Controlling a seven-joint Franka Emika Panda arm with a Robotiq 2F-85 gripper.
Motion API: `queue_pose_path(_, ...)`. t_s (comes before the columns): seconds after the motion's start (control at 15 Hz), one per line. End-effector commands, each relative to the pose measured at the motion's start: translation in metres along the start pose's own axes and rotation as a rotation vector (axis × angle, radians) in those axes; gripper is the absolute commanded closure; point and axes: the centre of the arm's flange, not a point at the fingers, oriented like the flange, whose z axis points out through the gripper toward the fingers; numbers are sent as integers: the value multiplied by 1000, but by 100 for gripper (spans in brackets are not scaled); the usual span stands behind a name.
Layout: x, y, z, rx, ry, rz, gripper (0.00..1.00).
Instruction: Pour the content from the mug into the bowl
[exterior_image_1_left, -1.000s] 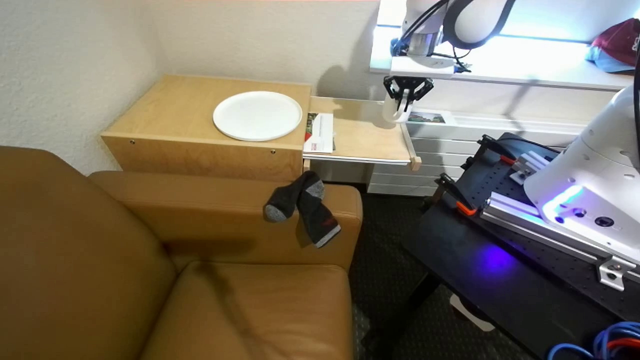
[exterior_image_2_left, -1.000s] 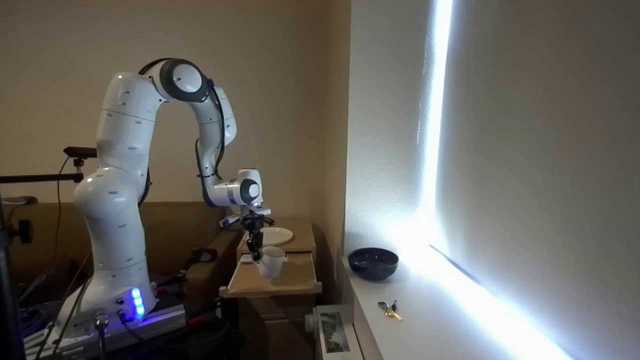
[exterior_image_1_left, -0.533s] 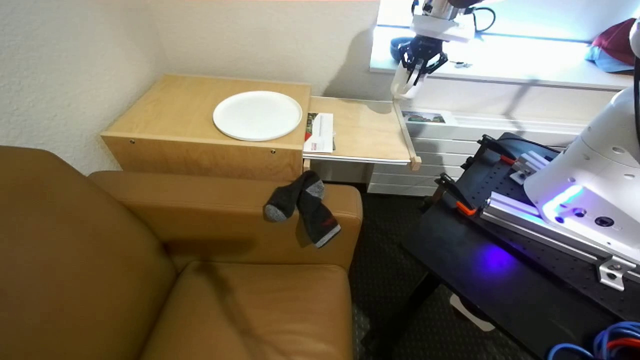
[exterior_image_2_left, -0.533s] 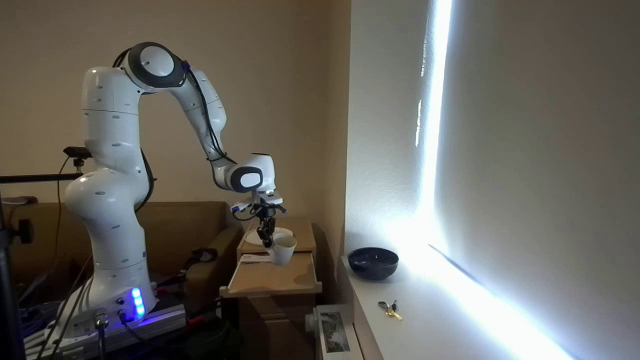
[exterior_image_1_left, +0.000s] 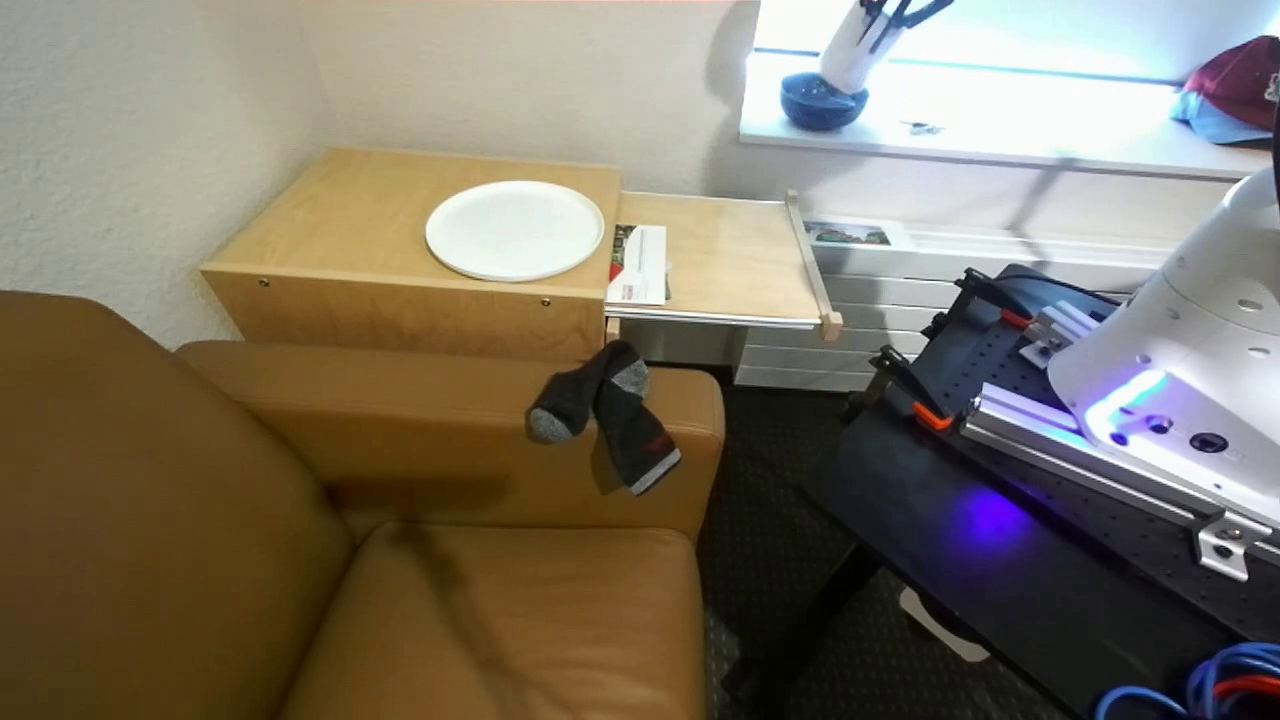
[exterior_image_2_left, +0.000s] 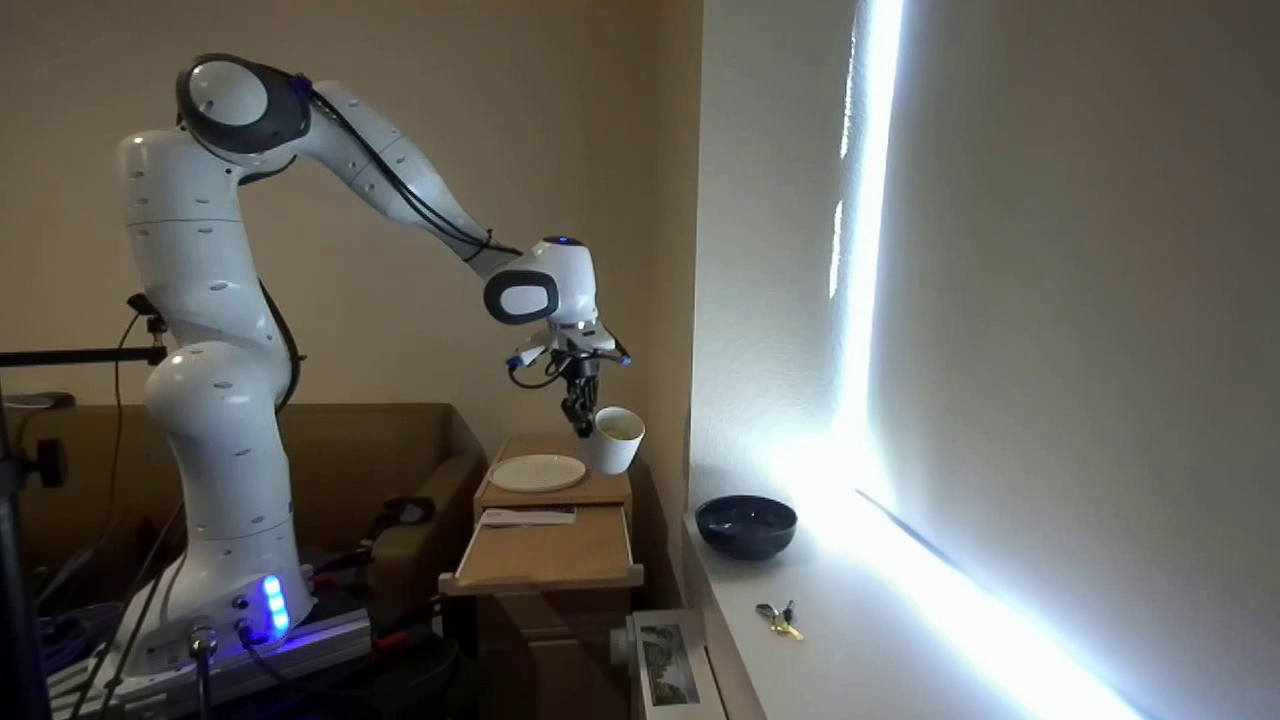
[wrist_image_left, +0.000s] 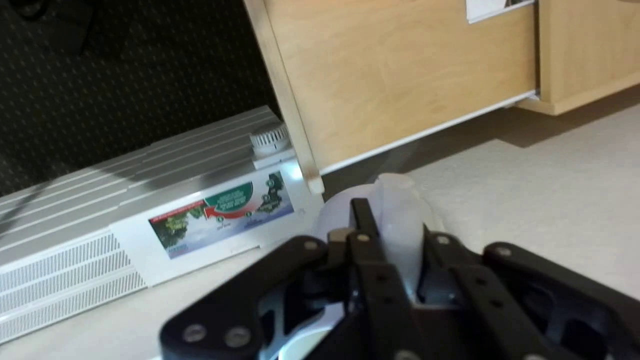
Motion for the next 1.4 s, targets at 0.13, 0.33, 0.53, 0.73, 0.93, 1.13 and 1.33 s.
queue_pose_path(0.13,75,-21,-91,59,-49,-81,96)
queue_pose_path(0.33,62,-11,-94,72,-64,-68,85)
queue_pose_path(0.53,70,-19,-92,83,-106,-85,85)
queue_pose_path(0.73,74,-23,-74,57,-115,-63,96)
queue_pose_path(0.93,106,-29,-25,22,-136,106,96)
queue_pose_path(1.13,130,-33,10,-2,-126,222,96)
queue_pose_path(1.33,158,-46,32,63,-149,319,96)
